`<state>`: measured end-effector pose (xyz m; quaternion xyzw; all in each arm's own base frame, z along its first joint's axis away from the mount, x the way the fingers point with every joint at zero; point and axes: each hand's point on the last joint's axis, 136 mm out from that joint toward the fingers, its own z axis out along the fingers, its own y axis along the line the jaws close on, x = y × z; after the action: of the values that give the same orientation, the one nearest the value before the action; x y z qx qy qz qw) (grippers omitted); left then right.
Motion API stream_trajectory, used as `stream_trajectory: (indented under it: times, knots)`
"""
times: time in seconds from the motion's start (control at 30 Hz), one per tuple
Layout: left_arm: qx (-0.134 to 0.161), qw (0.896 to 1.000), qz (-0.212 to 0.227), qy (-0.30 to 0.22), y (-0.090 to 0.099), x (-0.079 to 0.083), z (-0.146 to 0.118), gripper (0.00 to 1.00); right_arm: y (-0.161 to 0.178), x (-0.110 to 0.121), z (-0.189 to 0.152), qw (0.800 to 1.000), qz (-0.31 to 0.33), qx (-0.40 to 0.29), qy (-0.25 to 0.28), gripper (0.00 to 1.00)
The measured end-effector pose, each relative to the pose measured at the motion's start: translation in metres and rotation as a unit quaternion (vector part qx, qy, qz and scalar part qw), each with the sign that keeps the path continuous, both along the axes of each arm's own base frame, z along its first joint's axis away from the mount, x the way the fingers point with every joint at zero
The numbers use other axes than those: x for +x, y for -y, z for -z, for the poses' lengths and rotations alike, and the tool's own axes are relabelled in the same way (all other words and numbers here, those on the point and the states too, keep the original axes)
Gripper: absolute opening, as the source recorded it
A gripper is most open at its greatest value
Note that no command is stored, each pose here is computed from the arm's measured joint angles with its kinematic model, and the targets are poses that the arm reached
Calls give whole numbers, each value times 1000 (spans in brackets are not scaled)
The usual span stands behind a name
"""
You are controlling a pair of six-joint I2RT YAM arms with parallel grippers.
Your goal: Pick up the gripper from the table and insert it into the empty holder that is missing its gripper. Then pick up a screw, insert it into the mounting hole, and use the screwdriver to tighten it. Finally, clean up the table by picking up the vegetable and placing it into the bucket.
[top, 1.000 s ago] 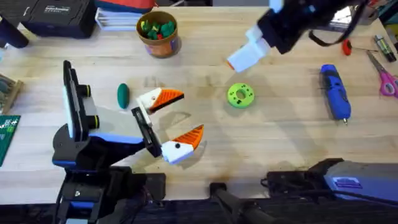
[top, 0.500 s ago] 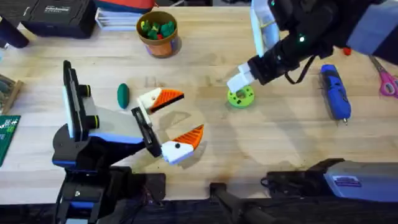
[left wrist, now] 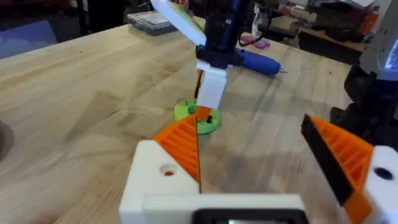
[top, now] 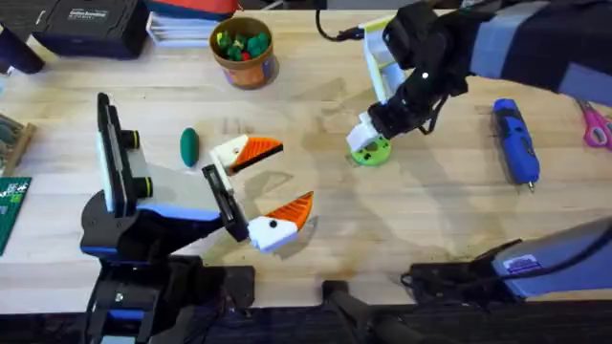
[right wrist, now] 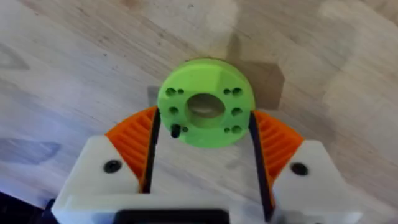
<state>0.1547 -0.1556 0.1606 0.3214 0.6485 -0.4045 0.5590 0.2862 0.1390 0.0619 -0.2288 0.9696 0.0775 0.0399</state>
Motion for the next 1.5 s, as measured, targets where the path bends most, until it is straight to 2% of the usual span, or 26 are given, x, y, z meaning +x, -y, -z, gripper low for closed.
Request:
stream_trajectory:
  times: [0.13, 0.47, 0.57, 0.63, 0.73, 0.8, 0.9, 1.07, 1.37, 1.5]
  knots:
    - [0, 1000, 0, 0, 0, 0, 0, 985, 2, -3, 2, 1000, 2, -5, -9, 750]
    - [0, 1000, 0, 0, 0, 0, 0, 985, 7, -19, -8, 1000, 2, -12, -25, 788]
    - [0, 1000, 0, 0, 0, 0, 0, 985, 4, -20, -15, 1000, -3, -8, -15, 785]
    - [0, 1000, 0, 0, 0, 0, 0, 985, -3, -21, -18, 1000, -12, -4, -6, 735]
    - [0, 1000, 0, 0, 0, 0, 0, 985, -15, -25, -18, 999, -34, -3, -2, 593]
    - [0, 1000, 0, 0, 0, 0, 0, 985, -22, -29, -14, 999, -48, -8, -5, 558]
    - [0, 1000, 0, 0, 0, 0, 0, 985, -26, -32, -6, 998, -60, -29, -6, 545]
    - [0, 1000, 0, 0, 0, 0, 0, 985, -29, -26, -1, 997, -56, -47, 10, 586]
    - [0, 1000, 0, 0, 0, 0, 0, 985, -24, -27, 1, 998, -41, -57, 8, 379]
    - [0, 1000, 0, 0, 0, 0, 0, 985, -24, -26, 1, 998, -37, -58, 9, 365]
